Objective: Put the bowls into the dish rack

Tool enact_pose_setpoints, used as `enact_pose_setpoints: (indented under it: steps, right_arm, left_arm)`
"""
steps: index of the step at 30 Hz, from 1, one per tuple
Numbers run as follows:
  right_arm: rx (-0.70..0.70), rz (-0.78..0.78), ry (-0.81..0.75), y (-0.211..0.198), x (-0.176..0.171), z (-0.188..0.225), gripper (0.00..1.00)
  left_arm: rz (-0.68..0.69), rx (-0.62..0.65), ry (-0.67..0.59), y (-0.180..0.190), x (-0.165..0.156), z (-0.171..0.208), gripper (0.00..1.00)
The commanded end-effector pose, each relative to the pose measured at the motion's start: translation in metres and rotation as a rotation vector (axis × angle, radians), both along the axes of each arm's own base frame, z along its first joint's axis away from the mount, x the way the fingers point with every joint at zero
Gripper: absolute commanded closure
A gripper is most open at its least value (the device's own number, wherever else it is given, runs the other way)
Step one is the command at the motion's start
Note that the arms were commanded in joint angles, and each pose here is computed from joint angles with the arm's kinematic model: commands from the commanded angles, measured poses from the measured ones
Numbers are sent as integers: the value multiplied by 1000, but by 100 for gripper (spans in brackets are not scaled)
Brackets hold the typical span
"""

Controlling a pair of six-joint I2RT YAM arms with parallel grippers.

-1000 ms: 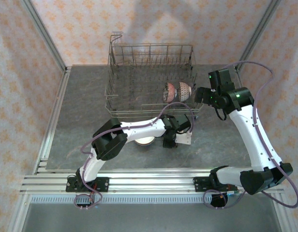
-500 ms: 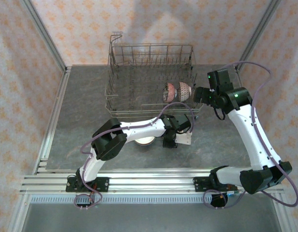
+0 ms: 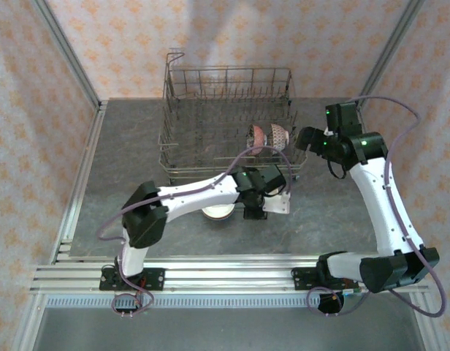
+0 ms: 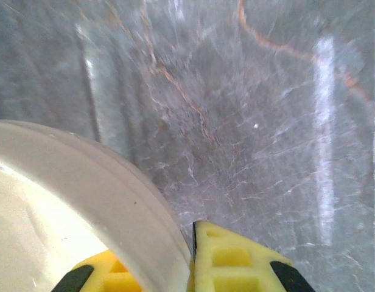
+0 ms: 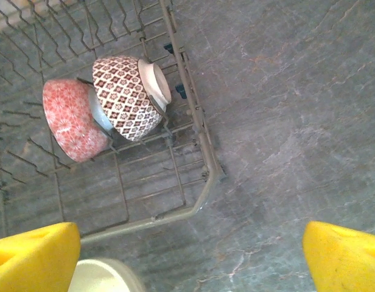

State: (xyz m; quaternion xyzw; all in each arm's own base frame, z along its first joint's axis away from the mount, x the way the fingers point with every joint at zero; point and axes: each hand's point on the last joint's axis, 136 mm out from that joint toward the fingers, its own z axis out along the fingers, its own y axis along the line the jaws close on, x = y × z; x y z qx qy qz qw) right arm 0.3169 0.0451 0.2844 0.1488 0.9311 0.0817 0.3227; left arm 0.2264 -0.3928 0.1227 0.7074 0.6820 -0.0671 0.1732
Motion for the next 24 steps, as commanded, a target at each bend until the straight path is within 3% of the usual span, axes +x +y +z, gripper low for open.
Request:
enact_pose_setpoints:
  steps: [1, 13, 24]
  right_arm:
    - [154, 13, -45, 11, 1, 14, 6]
    - [557, 237, -121, 73, 12, 64, 7]
    - [684, 367, -63, 110, 4, 70, 7]
  left_arm:
    - [11, -197, -70, -14, 0, 76, 97]
    - [136, -599, -45, -5, 31, 178, 97]
    - [221, -845, -88, 7, 60, 219, 98]
